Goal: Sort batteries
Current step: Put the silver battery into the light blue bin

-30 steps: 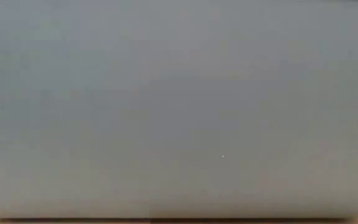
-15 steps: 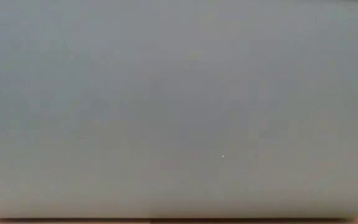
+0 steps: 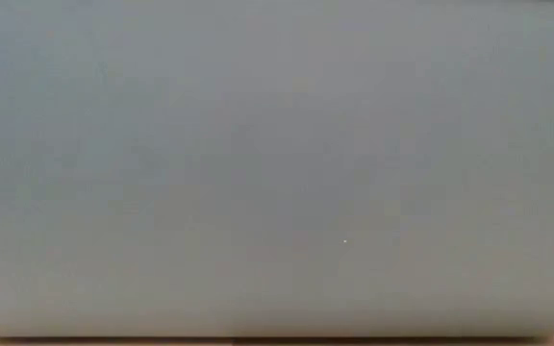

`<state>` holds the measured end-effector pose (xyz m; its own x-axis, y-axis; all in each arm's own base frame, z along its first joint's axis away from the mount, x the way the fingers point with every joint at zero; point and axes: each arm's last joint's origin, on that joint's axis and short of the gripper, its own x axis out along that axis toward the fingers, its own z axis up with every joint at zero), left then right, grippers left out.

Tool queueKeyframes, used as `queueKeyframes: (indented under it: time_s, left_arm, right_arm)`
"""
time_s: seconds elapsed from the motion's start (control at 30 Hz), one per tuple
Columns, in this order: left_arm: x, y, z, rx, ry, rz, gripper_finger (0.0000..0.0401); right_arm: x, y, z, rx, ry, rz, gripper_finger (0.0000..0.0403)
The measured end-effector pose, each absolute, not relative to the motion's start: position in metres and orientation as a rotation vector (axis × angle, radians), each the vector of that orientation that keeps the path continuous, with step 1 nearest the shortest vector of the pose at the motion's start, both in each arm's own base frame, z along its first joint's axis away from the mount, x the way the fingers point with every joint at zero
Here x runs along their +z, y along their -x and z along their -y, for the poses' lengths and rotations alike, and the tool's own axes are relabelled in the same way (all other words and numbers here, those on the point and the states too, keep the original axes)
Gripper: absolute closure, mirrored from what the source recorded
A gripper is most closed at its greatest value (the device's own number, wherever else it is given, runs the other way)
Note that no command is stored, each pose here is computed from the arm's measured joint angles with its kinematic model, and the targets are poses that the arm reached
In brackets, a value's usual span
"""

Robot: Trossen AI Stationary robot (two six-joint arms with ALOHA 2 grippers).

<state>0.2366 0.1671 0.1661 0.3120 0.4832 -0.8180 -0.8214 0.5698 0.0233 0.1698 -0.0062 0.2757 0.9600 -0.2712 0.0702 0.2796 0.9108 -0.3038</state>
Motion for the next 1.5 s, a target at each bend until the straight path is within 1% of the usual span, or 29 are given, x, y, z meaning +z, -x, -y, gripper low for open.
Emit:
queueKeyframes:
  time_s: [0.47,0.6,0.7,0.8,0.9,1.07,1.2,1.5]
  left_arm:
    - [0.165,-0.238,-0.163,0.904,0.420,-0.903,0.0202]
    - [0.168,-0.246,-0.157,0.923,0.346,-0.875,0.0208]
    - [0.169,-0.249,-0.155,0.920,0.338,-0.851,0.0216]
    - [0.167,-0.246,-0.154,0.964,0.342,-0.878,0.0222]
    - [0.167,-0.246,-0.153,0.968,0.339,-0.887,0.0222]
    - [0.152,-0.246,-0.139,0.970,0.292,-0.827,0.0222]
    - [0.141,-0.242,-0.130,0.963,0.314,-0.754,0.0223]
    - [0.138,-0.236,-0.135,0.994,0.346,-0.778,0.0223]
  right_arm:
    - [0.275,-0.170,0.006,-0.284,0.319,0.015,0.0182]
    - [0.274,-0.170,0.006,-0.283,0.321,0.005,0.0182]
    - [0.273,-0.170,0.007,-0.283,0.323,-0.003,0.0182]
    - [0.273,-0.170,0.007,-0.284,0.330,-0.006,0.0182]
    - [0.272,-0.170,0.007,-0.283,0.332,-0.013,0.0182]
    - [0.272,-0.170,0.007,-0.282,0.335,-0.018,0.0182]
    - [0.271,-0.170,0.007,-0.282,0.335,-0.021,0.0182]
    - [0.271,-0.170,0.012,-0.313,0.327,-0.025,0.0182]
